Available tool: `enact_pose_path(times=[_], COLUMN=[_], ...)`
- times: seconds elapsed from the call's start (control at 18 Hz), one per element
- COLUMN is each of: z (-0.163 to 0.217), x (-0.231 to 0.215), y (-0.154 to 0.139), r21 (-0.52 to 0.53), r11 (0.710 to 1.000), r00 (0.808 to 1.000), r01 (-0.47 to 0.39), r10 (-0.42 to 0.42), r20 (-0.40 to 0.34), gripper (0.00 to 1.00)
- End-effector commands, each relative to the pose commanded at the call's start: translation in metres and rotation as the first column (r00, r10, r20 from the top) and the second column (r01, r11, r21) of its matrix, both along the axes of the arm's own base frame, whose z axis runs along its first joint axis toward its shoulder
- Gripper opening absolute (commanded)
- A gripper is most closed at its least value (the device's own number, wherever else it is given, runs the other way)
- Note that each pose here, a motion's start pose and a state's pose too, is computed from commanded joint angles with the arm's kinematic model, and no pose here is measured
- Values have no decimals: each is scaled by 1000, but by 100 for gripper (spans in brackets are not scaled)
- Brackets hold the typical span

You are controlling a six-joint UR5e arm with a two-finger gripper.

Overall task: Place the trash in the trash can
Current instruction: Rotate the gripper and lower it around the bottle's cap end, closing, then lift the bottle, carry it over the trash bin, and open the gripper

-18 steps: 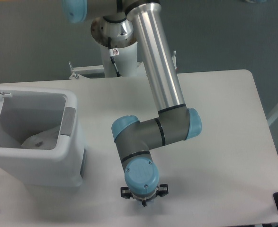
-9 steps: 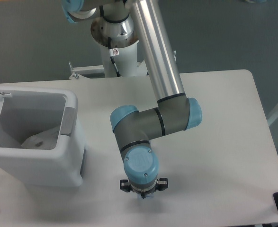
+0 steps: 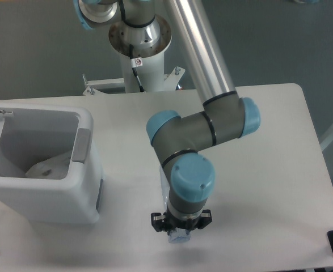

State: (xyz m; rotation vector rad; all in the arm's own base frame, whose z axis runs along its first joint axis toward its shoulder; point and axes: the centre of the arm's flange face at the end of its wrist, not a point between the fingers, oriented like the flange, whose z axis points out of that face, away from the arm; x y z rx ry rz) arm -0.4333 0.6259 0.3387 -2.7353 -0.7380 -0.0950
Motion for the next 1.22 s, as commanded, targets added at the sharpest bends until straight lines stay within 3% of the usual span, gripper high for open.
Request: enact_pose_path(times=[0.33,0.67,1.06,1.22], z=[82,153,232,260], x=[14,38,67,86], y=[-13,-24,-27,-30], r21=[185,334,540,622], r11=[983,941,829,758], r00=[1000,998,988,976], r01=[5,52,148,196], r10=[-7,-60,-150,-211], r20=[10,11,-40,-50], gripper=[30,30,30,30])
